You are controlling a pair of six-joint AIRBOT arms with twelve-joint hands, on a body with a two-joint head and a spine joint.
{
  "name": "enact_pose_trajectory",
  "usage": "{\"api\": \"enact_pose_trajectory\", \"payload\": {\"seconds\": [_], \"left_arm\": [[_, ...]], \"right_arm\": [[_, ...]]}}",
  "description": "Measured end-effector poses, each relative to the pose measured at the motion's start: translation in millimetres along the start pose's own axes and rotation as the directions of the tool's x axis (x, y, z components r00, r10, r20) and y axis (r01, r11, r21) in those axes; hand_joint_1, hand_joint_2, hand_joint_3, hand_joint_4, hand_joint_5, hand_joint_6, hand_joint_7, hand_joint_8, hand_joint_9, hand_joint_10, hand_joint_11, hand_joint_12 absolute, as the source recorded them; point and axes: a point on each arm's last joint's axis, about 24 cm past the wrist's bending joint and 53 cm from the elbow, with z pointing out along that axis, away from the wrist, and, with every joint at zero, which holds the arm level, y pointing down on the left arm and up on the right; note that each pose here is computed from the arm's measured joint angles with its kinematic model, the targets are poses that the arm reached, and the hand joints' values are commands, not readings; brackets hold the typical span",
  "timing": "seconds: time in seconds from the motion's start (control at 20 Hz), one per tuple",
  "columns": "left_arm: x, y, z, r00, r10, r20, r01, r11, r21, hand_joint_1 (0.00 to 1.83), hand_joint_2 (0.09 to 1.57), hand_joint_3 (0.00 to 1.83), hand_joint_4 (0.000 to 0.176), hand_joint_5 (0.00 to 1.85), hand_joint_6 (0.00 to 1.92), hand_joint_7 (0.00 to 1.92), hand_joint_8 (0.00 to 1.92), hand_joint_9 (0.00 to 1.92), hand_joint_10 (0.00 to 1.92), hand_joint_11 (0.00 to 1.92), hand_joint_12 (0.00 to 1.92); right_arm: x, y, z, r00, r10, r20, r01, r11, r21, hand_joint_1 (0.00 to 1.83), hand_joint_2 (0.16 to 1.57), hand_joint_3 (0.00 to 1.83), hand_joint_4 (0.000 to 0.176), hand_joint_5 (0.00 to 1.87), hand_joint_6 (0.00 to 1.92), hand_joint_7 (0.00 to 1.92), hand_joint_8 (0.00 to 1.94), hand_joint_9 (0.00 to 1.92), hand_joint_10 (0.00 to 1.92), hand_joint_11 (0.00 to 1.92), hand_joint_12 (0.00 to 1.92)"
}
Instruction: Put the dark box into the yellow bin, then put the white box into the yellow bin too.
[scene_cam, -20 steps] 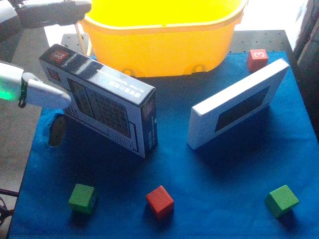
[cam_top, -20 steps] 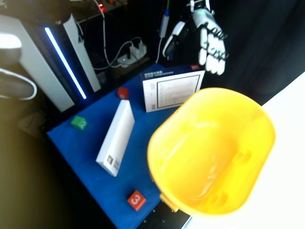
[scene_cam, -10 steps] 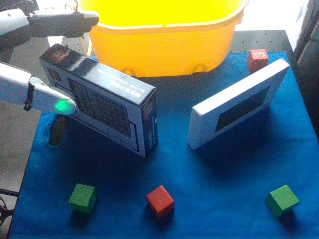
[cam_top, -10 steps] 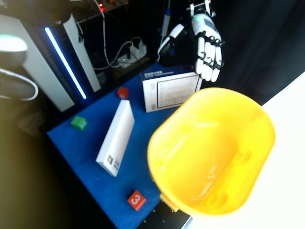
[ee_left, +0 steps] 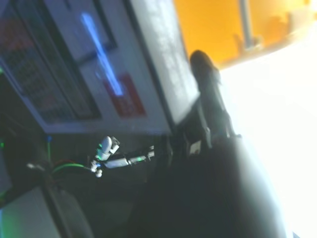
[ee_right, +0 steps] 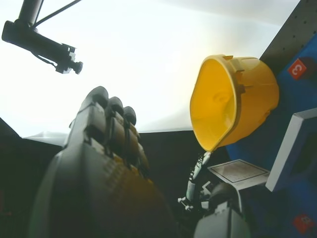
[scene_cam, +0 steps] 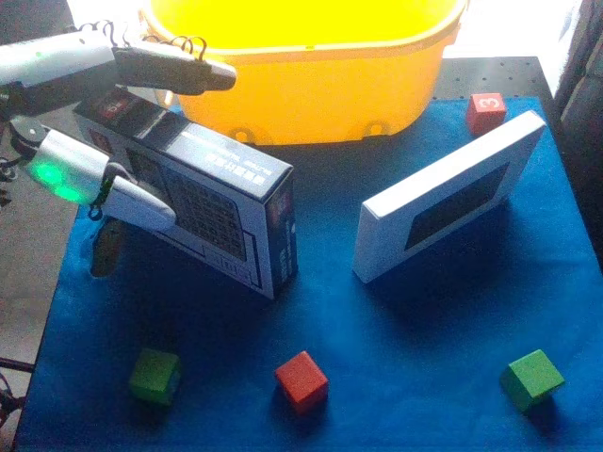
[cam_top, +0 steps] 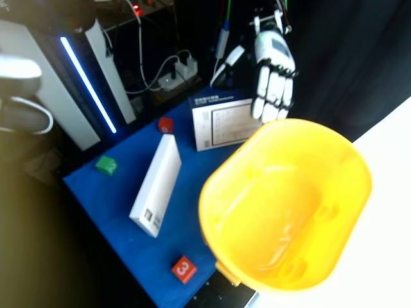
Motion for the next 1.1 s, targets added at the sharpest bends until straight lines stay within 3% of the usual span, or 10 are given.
{"api": "enact_pose_trajectory", "payload": {"seconds": [0.15,0.3,0.35,0.45,0.65,0.75,0.8,0.9,1.0,1.1], "left_arm": [[0.4,4.0,-0.3,1.0000,0.003,-0.004,-0.003,0.9999,-0.016,1.02,0.80,0.00,0.000,0.61,0.01,0.60,0.01,0.61,0.01,0.39,0.38],[-6.2,12.1,-2.5,0.9999,0.013,0.005,-0.012,0.9993,-0.036,1.27,0.96,0.00,0.000,0.87,0.02,0.95,0.03,0.98,0.05,0.72,0.59],[-7.9,14.6,-1.2,0.9999,0.009,0.011,-0.009,0.9992,-0.040,1.21,1.03,0.00,0.000,1.08,0.57,1.05,0.50,0.91,0.98,0.78,1.41],[-8.6,19.9,2.8,0.9997,-0.011,0.021,0.012,0.9986,-0.052,1.20,1.03,0.00,0.000,1.16,0.64,0.99,1.27,1.03,1.73,1.05,1.89],[-10.0,26.0,5.8,0.9994,-0.019,0.030,0.021,0.9974,-0.068,1.30,1.02,0.00,0.000,1.26,0.27,1.20,0.84,1.09,1.13,0.91,1.43],[-11.1,25.7,5.4,0.9994,-0.013,0.033,0.015,0.9976,-0.067,1.29,1.01,0.00,0.000,1.17,0.54,1.32,0.52,1.19,0.70,0.97,1.10],[-11.7,25.5,4.6,0.9994,-0.011,0.033,0.013,0.9976,-0.067,1.29,1.04,0.01,0.000,1.18,0.38,1.16,0.92,1.18,1.14,1.05,1.43],[-12.4,18.4,-1.4,0.9994,-0.017,0.030,0.019,0.9982,-0.057,1.30,1.05,0.00,0.000,1.15,0.41,1.16,0.95,1.15,1.14,1.01,1.43],[-20.8,8.3,-9.8,0.9988,-0.016,0.047,0.017,0.9994,-0.031,1.29,1.05,0.00,0.000,1.19,0.36,1.13,0.96,1.08,0.83,0.87,1.31],[-34.5,-10.2,-21.7,0.9963,-0.007,0.086,0.006,0.9999,0.016,1.27,1.12,0.00,0.000,1.05,0.54,0.98,1.24,0.99,1.19,0.84,1.60]], "right_arm": [[0.0,-0.9,-0.5,1.000,-0.001,0.000,0.001,1.000,0.002,0.32,0.77,0.01,0.080,0.02,0.00,0.23,0.00,0.17,0.00,0.07,0.10],[0.0,-0.8,-0.5,1.000,-0.001,0.000,0.001,1.000,0.002,0.32,0.78,0.01,0.090,0.04,0.01,0.26,0.01,0.19,0.00,0.08,0.09],[0.0,-1.1,-0.6,1.000,0.000,0.000,0.000,1.000,0.003,0.32,0.79,0.01,0.077,0.03,0.00,0.26,0.01,0.19,0.00,0.08,0.09],[-0.2,-0.3,-0.3,1.000,0.000,0.001,0.000,1.000,0.001,0.32,0.80,0.01,0.067,0.03,0.00,0.26,0.01,0.19,0.00,0.08,0.08],[-0.2,-1.7,-1.2,1.000,0.000,0.000,0.000,1.000,0.004,0.31,0.78,0.00,0.083,0.02,0.00,0.25,0.00,0.17,0.00,0.08,0.06],[-0.3,-2.5,-1.8,1.000,0.000,0.000,0.000,1.000,0.006,0.30,0.79,0.00,0.077,0.02,0.00,0.26,0.00,0.17,0.00,0.08,0.06],[-0.2,-2.5,-1.8,1.000,-0.001,0.000,0.001,1.000,0.006,0.31,0.77,0.00,0.080,0.03,0.00,0.28,0.01,0.19,0.01,0.10,0.07],[-0.2,-2.7,-1.8,1.000,0.000,0.000,0.000,1.000,0.007,0.32,0.76,0.00,0.078,0.03,0.00,0.28,0.01,0.18,0.01,0.09,0.06],[-0.4,-2.2,-1.7,1.000,0.000,0.001,0.000,1.000,0.005,0.32,0.75,0.00,0.081,0.05,0.01,0.28,0.01,0.17,0.01,0.10,0.05],[-0.2,-2.7,-1.8,1.000,-0.001,0.000,0.001,1.000,0.007,0.29,0.78,0.01,0.072,0.04,0.00,0.28,0.00,0.18,0.01,0.09,0.04]]}}
